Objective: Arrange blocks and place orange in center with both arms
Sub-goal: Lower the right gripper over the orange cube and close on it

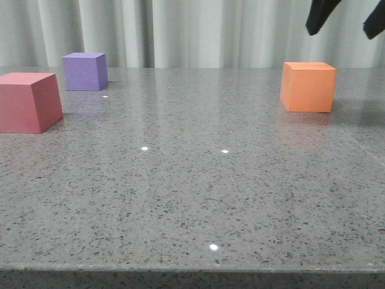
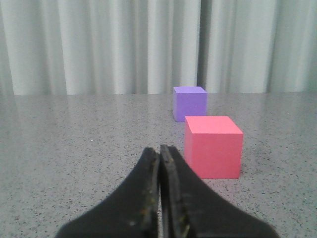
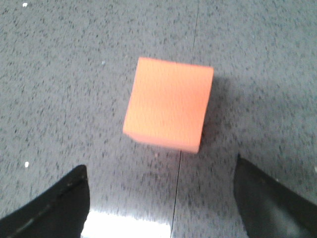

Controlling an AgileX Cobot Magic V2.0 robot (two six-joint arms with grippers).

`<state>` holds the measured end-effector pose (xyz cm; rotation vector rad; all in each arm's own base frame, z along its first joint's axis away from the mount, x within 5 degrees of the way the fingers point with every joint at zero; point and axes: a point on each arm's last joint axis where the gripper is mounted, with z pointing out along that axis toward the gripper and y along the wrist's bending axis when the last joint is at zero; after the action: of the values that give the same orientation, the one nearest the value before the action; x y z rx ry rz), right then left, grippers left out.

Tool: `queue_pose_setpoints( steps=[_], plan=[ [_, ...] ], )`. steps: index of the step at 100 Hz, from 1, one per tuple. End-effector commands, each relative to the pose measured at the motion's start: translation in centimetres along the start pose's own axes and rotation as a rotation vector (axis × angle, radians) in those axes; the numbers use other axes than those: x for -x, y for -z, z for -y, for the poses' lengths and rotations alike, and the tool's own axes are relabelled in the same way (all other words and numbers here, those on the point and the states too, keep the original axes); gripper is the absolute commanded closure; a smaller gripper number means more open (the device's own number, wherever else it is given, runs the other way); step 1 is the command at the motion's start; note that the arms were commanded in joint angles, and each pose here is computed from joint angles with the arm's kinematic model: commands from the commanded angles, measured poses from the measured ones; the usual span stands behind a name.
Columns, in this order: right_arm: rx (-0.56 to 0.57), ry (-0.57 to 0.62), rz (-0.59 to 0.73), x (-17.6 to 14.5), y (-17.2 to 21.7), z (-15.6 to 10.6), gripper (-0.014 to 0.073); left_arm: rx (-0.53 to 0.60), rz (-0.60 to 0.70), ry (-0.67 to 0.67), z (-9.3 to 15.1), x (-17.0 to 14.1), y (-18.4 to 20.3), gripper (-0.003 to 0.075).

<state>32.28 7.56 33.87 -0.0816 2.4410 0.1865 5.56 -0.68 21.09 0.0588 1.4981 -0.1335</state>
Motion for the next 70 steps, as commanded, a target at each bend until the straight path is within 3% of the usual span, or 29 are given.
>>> queue_pose_setpoints(
  steps=[1, 26, 60, 70],
  plan=[
    [0.002, 0.031, 0.122, 2.4, 1.0, -0.3, 0.0002, -0.005, 0.075, 0.009, 0.0, -0.5, 0.2, 0.0741],
    [-0.013, 0.042, 0.109, 4.2, -1.8, -0.4, 0.0002, -0.005, 0.075, 0.009, 0.0, -0.5, 0.2, 0.0741],
    [-0.028, 0.024, 0.021, 3.6, -6.0, -0.2, 0.0003, -0.005, 0.075, 0.009, 0.0, -0.5, 0.2, 0.0741],
    [-0.029, 0.024, 0.012, 3.5, -6.5, -0.1, 0.0054, -0.005, 0.075, 0.009, 0.0, -0.5, 0.2, 0.0741]
  ],
)
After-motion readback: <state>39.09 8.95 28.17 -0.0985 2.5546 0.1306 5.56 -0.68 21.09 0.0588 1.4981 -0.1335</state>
